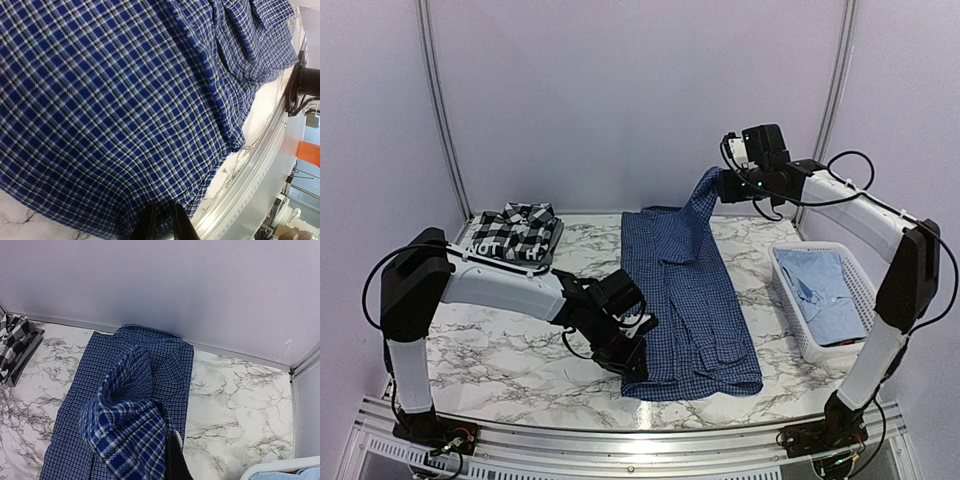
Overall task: Fold and stack the long sleeve shirts
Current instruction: Fold the sleeve of the rectangle-folded shirt.
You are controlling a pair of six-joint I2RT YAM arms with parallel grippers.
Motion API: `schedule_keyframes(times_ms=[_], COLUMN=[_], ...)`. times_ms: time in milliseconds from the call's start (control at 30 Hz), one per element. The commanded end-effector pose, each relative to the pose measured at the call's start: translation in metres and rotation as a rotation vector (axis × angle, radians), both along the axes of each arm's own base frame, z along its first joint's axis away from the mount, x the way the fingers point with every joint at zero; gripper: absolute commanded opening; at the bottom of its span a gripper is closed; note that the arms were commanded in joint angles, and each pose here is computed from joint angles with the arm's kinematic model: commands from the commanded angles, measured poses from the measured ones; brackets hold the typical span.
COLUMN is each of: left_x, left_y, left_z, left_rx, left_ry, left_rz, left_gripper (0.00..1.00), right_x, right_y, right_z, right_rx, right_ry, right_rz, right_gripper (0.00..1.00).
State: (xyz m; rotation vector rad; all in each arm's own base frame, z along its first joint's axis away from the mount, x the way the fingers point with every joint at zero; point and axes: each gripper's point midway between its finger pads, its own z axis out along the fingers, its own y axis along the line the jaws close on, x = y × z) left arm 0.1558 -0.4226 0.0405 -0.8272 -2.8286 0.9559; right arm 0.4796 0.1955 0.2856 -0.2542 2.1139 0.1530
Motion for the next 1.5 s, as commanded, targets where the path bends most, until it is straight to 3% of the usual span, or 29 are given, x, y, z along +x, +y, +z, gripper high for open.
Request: schedule_keyframes(times_ms=[0, 200, 600, 867, 1067, 1233, 1467], left_x=[-0.014, -0.019, -0.012, 0.022, 0.076, 0.106, 0.139], left_y=[0.005, 0.004, -0.005, 0.004, 0.040, 0.062, 0.042], left_z=[-0.013, -0.017, 0.003, 0.037, 0.054, 0.058, 0.073], left_rx=[0.018, 0.012, -0.039, -0.093, -0.083, -0.085, -0.162], left_ry=[0.044, 0.074, 0.051, -0.011, -0.076, -0.091, -0.092], left_rz=[-0.031, -0.037, -0.032, 0.068, 0.284, 0.385, 0.422], left_gripper=[0.12, 0.28, 0.46, 0.47, 0.48, 0.47, 0.46], right_x=[-0.008, -0.013, -0.037, -0.072, -0.105, -0.116, -0.105], right_y=[0.011, 0.020, 0.044, 0.077, 0.097, 0.084, 0.047], right_z=[0.006, -0.001, -0.016, -0.044, -0.072, -0.078, -0.053], right_rx=[0.004, -0.014, -0.052, -0.161, -0.298, -0.481, -0.683], right_ry=[-0.008, 0.006, 0.037, 0.076, 0.126, 0.146, 0.115], right_rz=[0.023, 0.045, 0.149, 0.260, 0.319, 0.224, 0.044], right_gripper=[0.00, 0.00, 0.00, 0.00, 0.00, 0.00, 0.00])
